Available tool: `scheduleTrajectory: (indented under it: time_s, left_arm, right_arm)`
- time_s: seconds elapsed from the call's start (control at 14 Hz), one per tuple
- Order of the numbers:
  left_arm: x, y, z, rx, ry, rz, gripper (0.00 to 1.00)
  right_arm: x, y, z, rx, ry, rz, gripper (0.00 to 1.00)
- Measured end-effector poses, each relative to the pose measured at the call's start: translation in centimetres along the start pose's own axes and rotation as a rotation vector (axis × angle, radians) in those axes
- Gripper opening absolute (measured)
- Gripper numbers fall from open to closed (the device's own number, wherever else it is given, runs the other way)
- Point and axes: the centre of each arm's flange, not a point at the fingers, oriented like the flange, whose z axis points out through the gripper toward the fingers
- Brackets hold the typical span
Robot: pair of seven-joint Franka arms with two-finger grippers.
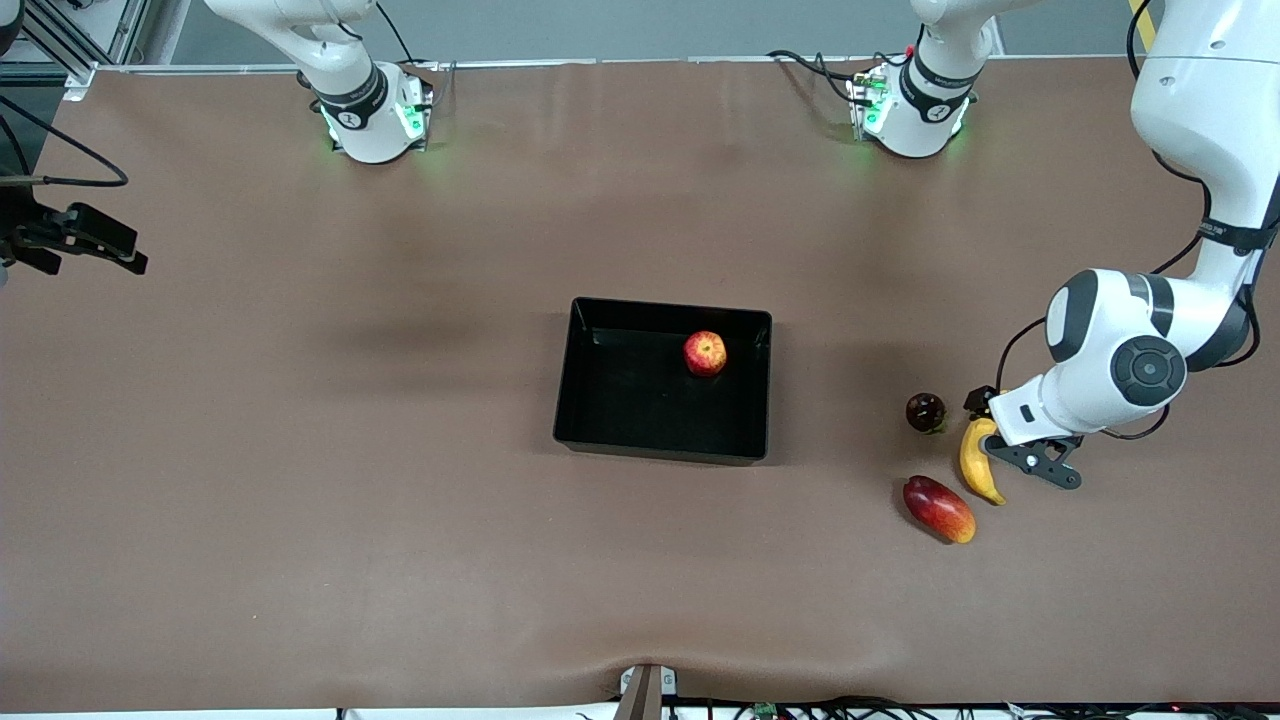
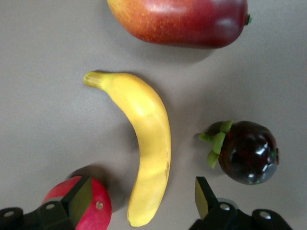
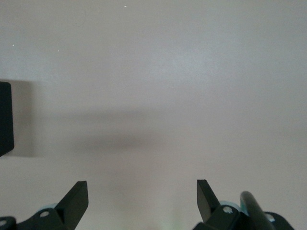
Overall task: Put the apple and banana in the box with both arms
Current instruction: 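Close the left gripper around the middle of the banana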
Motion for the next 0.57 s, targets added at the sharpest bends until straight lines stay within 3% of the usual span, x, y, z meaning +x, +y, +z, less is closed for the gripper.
scheduleTrajectory:
  time_s: [0.36, 0.5, 0.57]
  left_arm:
    - [-0.4, -1.0, 3.6, -0.028, 0.028, -0.015, 0.92]
    - [-0.5, -1.1, 5.2, -0.042, 0.031, -0.02, 0.81]
    - [-0.6, -1.2, 5.7, -0.047, 0.031, -0.023, 0.81]
  right_arm:
    - [0.0, 0.0, 0.0, 0.0, 0.0, 0.0, 1.0]
    - [0.0, 0.0, 0.0, 0.0, 0.0, 0.0, 1.0]
    - [0.0, 0.0, 0.0, 0.0, 0.0, 0.0, 1.0]
